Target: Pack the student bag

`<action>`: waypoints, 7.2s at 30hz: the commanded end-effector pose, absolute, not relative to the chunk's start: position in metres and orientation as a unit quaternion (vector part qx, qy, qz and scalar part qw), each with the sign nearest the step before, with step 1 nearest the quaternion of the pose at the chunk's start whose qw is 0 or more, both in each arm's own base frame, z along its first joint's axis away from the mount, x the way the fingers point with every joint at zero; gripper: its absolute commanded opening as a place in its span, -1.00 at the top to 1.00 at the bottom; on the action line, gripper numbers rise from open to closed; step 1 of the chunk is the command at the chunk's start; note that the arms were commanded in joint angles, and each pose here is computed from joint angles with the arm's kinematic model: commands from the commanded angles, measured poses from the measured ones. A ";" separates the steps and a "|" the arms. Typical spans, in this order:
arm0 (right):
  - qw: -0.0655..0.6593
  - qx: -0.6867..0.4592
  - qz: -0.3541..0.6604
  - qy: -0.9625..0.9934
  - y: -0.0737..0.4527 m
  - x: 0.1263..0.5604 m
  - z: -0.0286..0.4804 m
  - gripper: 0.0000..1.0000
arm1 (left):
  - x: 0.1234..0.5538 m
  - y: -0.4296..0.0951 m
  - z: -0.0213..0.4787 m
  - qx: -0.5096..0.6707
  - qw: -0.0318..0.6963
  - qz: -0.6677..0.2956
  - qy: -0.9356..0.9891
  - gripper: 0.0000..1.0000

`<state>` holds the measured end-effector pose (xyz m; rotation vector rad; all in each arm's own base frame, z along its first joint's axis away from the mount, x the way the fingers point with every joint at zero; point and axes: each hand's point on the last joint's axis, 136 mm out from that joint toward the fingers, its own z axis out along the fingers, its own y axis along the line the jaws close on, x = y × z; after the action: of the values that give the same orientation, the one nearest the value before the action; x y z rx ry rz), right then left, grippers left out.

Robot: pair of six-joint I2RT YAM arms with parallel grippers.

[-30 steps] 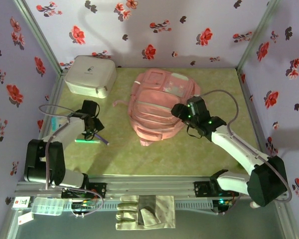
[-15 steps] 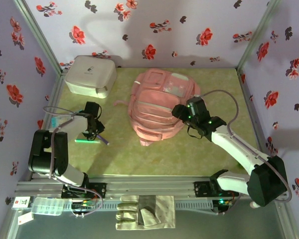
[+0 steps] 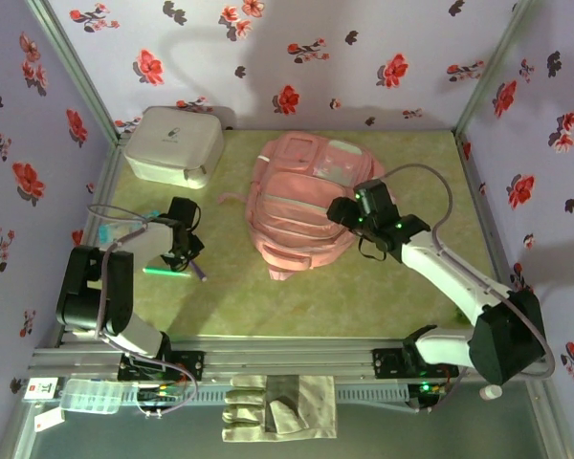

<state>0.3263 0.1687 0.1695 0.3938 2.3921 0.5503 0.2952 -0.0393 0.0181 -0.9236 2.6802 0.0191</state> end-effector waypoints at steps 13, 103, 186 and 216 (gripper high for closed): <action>0.287 -0.242 0.067 0.924 0.219 0.345 0.180 -0.42 | 0.318 -0.071 0.119 -0.286 0.255 -0.081 0.920 0.94; 0.415 -0.158 0.184 0.877 0.312 0.404 0.269 1.00 | 0.388 -0.218 0.184 -0.257 0.290 -0.333 0.859 -0.06; 0.369 -0.143 0.211 0.894 0.313 0.391 0.234 1.00 | 0.259 0.020 0.024 -0.403 0.155 -0.006 0.902 0.70; 0.381 -0.098 0.250 0.885 0.299 0.402 0.249 1.00 | 0.357 -0.213 0.205 -0.209 0.267 -0.445 0.829 0.69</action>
<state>0.3964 0.3022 0.2085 -0.3248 2.3636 0.5490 0.3411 -0.1831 0.1737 -0.6002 2.3495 -1.0190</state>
